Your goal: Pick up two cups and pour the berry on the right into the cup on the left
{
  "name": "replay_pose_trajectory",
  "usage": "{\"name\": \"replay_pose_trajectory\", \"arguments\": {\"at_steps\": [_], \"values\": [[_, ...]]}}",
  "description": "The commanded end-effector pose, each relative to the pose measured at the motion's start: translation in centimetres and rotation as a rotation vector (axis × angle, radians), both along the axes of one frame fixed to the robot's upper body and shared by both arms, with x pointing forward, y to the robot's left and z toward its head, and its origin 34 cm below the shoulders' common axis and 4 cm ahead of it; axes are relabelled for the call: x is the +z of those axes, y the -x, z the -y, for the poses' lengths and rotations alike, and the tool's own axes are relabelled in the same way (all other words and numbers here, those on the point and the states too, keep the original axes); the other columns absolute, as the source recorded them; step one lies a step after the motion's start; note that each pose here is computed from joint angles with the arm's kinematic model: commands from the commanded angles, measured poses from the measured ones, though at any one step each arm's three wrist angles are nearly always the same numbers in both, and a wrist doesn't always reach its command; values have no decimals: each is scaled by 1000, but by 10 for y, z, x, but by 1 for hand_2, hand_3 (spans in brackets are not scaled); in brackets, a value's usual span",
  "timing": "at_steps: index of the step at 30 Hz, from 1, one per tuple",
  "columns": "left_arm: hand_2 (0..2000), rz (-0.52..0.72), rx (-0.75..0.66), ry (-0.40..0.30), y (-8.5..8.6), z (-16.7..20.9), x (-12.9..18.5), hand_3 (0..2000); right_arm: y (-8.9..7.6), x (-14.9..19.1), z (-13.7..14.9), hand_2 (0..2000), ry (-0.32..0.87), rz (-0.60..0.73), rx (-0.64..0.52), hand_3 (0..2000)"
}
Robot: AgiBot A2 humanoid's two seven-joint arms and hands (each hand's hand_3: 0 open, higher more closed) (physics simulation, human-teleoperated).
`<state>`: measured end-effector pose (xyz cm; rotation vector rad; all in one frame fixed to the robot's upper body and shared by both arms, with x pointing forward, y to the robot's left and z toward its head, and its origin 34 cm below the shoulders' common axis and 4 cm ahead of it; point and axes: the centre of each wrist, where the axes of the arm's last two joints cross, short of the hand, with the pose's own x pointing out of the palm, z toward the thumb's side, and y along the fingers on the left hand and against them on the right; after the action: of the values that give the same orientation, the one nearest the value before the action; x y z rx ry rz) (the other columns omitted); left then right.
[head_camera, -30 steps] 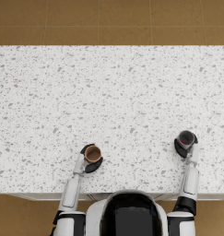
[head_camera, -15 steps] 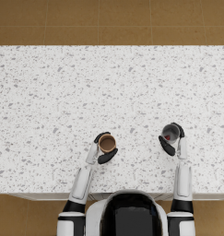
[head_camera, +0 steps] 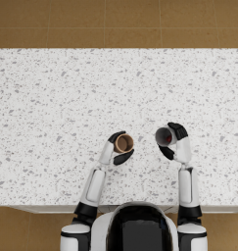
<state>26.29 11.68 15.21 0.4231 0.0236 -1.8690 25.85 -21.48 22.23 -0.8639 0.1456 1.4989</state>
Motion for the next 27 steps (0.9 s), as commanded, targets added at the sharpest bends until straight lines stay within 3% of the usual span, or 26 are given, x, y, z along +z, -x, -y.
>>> {"name": "replay_pose_trajectory", "arguments": {"at_steps": [1,11,16,27], "values": [[2000,30,-10,11,-8,7,11,1280,-2,17,-13,2000,27,67,30,1280],[2000,-4,-26,-2,-7,13,1,1280,-4,40,-36,2000,283,197,-54,1280],[2000,23,-44,9,-11,21,11,1280,3,48,-45,2000,412,261,-106,1280],[2000,6,-44,8,-10,22,6,1280,8,52,-63,2000,688,347,-237,1280]]}}
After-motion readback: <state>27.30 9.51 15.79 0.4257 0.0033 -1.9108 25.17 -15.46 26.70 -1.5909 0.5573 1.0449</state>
